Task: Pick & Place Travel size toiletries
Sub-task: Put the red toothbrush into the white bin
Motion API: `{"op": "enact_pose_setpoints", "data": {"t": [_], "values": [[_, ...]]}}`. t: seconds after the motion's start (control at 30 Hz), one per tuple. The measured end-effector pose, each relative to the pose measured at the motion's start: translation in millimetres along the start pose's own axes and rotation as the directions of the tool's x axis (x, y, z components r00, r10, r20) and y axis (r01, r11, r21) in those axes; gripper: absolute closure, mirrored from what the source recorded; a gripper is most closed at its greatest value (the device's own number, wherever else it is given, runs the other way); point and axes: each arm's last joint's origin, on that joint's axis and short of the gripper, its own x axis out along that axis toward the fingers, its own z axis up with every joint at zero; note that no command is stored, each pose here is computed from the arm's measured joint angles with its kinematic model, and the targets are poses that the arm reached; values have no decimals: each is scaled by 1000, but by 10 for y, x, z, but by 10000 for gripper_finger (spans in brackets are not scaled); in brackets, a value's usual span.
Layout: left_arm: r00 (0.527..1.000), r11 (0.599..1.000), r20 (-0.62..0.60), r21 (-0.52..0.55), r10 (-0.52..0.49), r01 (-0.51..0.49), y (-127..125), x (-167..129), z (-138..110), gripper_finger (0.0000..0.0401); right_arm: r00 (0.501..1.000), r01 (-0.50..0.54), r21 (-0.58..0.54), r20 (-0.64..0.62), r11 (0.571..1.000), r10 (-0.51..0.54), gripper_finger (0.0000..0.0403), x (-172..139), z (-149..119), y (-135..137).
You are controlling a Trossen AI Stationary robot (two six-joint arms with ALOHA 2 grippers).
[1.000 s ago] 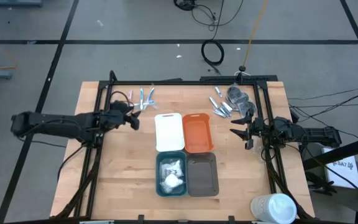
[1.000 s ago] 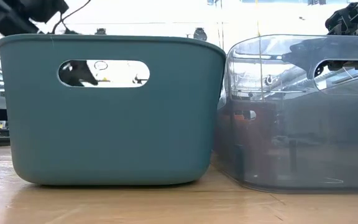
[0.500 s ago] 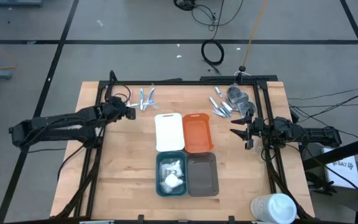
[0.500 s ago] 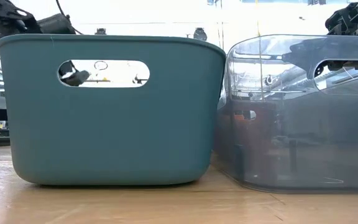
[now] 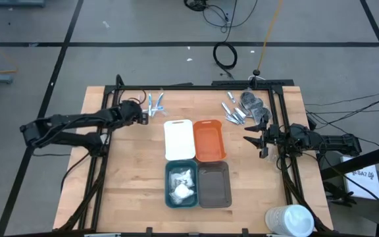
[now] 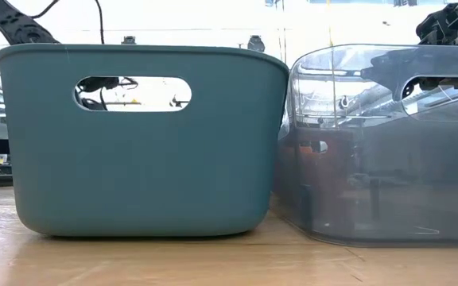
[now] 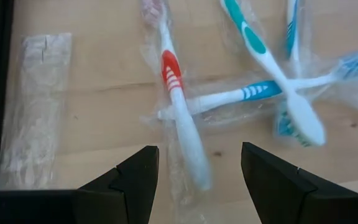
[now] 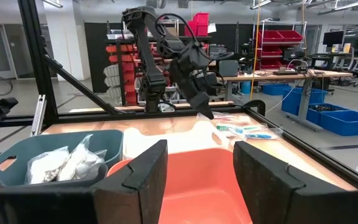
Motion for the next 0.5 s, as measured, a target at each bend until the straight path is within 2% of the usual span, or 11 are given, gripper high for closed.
{"op": "enact_pose_setpoints", "data": {"t": [0.23,0.5], "values": [[999,999,-38,30,38,-37,-7,88,-45,176,1000,0,0,0,1000,0,231,0,0,0],[999,998,-8,27,52,-52,-9,90,-30,176,1000,0,0,0,1000,0,227,0,0,0]]}}
